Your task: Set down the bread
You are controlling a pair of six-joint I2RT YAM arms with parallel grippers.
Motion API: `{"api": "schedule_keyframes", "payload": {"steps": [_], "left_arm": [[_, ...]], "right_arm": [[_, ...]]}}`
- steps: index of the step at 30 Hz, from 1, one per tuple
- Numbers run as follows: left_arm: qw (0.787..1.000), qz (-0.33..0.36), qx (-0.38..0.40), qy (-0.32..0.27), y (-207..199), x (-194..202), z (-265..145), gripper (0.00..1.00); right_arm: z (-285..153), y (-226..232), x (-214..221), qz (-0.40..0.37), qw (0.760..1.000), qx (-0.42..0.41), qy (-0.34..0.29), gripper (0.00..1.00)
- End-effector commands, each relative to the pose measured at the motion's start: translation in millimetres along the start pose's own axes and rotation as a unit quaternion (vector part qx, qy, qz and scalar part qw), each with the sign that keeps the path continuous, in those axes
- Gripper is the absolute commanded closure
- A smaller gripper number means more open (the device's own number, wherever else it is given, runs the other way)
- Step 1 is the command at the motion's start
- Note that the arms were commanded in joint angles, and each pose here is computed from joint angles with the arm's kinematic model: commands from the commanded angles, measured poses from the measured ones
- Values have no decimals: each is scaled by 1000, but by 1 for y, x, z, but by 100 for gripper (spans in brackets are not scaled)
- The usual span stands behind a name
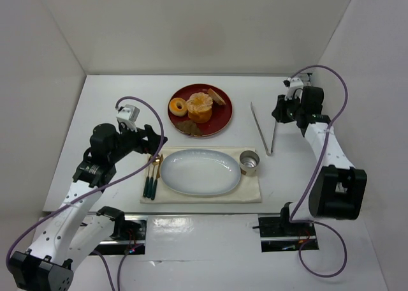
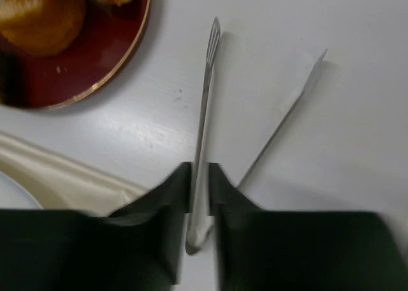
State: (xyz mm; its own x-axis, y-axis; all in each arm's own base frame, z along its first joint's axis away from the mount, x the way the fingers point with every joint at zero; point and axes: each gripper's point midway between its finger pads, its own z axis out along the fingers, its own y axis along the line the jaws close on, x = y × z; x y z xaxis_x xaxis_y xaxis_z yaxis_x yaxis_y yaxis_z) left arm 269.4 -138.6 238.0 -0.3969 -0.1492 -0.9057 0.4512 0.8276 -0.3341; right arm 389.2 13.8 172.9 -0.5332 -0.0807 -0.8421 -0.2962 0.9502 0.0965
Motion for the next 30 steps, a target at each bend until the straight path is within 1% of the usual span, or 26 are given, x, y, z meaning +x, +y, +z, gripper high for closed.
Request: {"api": "schedule_keyframes", "payload": {"steps": [1,2,7,9,11,13,16,17,18,21,24,30], "left_arm": [[999,28,16,-36,-7,-21,-3,0],[999,28,16,-36,-7,-21,-3,0],[999,28,16,-36,-7,-21,-3,0],[999,28,16,-36,-7,-21,-3,0],[999,28,16,-36,-7,-21,-3,0],[999,28,16,-36,-7,-21,-3,0],[999,28,16,-36,-7,-21,-3,0],[999,28,16,-36,-7,-21,-3,0],[999,28,16,-36,-7,-21,-3,0],[999,28,16,-36,-7,-21,-3,0],[999,28,16,-36,-7,-21,-3,0],[999,28,16,-36,-7,-21,-3,0]], "right_arm": [[10,-15,-22,-9,1000,12,-1,11],[19,-19,-15,-10,1000,10,13,0],[40,-28,9,3,998,12,56,0],[45,-35,18,10,997,28,70,0],[53,-29,27,14,996,33,80,0],[60,-32,44,15,993,58,102,0],[65,-24,57,9,991,75,112,0],[68,-22,54,9,991,77,107,0],[70,-18,63,9,990,73,118,0],[72,-10,63,21,990,72,119,0],[73,-19,65,34,987,103,120,0],[74,-20,69,34,985,115,120,0]]}}
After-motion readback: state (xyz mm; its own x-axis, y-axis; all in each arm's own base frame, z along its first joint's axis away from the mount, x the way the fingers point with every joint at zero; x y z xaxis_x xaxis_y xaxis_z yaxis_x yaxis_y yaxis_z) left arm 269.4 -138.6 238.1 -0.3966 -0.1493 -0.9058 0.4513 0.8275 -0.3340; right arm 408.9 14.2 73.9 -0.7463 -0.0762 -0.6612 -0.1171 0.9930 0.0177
